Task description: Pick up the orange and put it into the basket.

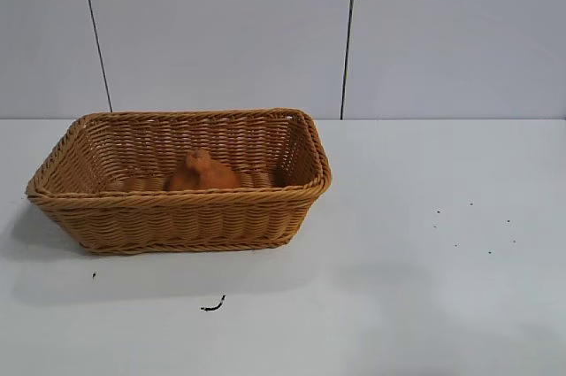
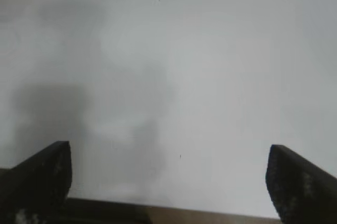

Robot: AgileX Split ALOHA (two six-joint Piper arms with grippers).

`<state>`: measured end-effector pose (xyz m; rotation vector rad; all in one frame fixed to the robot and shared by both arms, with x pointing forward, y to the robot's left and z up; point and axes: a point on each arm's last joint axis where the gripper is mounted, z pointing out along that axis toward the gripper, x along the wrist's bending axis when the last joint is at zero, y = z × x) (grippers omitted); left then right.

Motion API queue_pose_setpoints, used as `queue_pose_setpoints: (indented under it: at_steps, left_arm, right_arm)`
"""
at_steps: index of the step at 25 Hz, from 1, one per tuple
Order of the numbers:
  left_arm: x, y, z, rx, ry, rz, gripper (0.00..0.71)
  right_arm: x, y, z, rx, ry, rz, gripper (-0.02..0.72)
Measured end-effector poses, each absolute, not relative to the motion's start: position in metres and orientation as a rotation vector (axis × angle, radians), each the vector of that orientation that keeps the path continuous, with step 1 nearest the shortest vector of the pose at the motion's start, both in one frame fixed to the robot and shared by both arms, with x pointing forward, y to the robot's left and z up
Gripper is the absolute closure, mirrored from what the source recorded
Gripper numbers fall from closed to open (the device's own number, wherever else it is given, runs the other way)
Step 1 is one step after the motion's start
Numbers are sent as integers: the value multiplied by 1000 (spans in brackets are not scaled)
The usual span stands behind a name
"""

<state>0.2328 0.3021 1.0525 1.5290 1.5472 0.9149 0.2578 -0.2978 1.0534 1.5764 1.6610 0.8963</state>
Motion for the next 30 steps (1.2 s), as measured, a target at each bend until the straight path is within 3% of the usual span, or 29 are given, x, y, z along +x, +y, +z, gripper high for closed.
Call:
queue_pose_setpoints:
  at_steps: [5, 30]
  left_arm:
    - [233, 302, 1052, 1529, 1547, 915, 44]
    - [233, 302, 1053, 1527, 1545, 916, 44]
  right_arm:
    - [236, -302, 1054, 1513, 1524, 970, 10]
    - [236, -300, 1053, 1493, 1552, 970, 10]
